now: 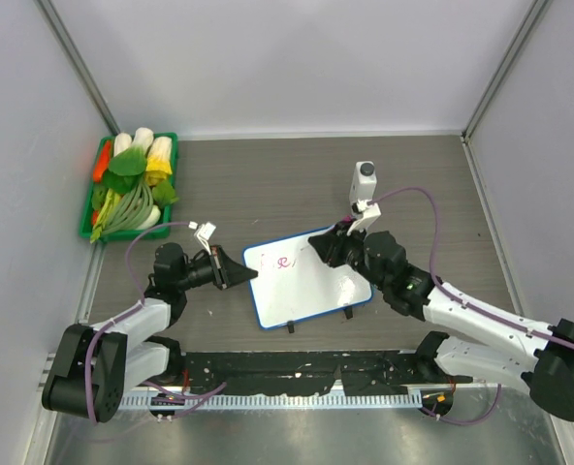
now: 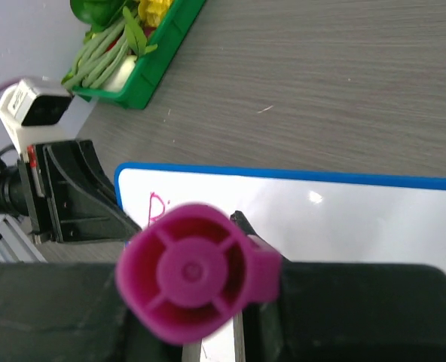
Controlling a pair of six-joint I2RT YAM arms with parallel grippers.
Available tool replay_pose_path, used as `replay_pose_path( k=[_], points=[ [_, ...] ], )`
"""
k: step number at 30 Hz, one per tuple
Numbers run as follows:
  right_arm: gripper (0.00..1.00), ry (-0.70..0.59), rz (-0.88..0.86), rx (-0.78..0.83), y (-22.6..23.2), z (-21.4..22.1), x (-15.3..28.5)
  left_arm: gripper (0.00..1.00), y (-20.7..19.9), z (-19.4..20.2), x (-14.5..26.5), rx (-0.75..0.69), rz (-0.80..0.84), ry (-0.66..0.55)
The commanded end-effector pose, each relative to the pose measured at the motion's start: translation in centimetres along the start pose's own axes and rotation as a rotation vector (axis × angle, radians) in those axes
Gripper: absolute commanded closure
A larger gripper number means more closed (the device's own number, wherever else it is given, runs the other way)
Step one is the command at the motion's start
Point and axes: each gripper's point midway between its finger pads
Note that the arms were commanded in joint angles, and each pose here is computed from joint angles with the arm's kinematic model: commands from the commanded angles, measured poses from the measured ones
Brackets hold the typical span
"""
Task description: Write a sentence on the whiteboard
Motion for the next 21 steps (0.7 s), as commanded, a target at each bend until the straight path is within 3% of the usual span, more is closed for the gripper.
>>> replay_pose_path(
  k=[1, 10, 21],
  points=[
    [0.99, -0.051, -0.069, -0.084, -0.6, -2.1, 0.3, 1.0, 0.4, -0.4, 0.1, -0.05, -0.013, -0.03],
    [0.99, -0.027, 0.006, -0.035, -2.7, -0.8, 1.3, 1.0, 0.5, -0.5, 0.1, -0.05, -0.018, -0.036],
    [0.99, -0.018, 0.066, 0.094, -2.0, 0.2, 1.3, 1.0, 0.5, -0.5, 0.1, -0.05, -0.018, -0.037]
  ],
)
Point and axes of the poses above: each gripper's point midway between its finger pads, its own x axis back along the fingers, its own y axis along the line the jaws close on, z = x × y, and after that the axes turned 14 degrees about x, right-handed
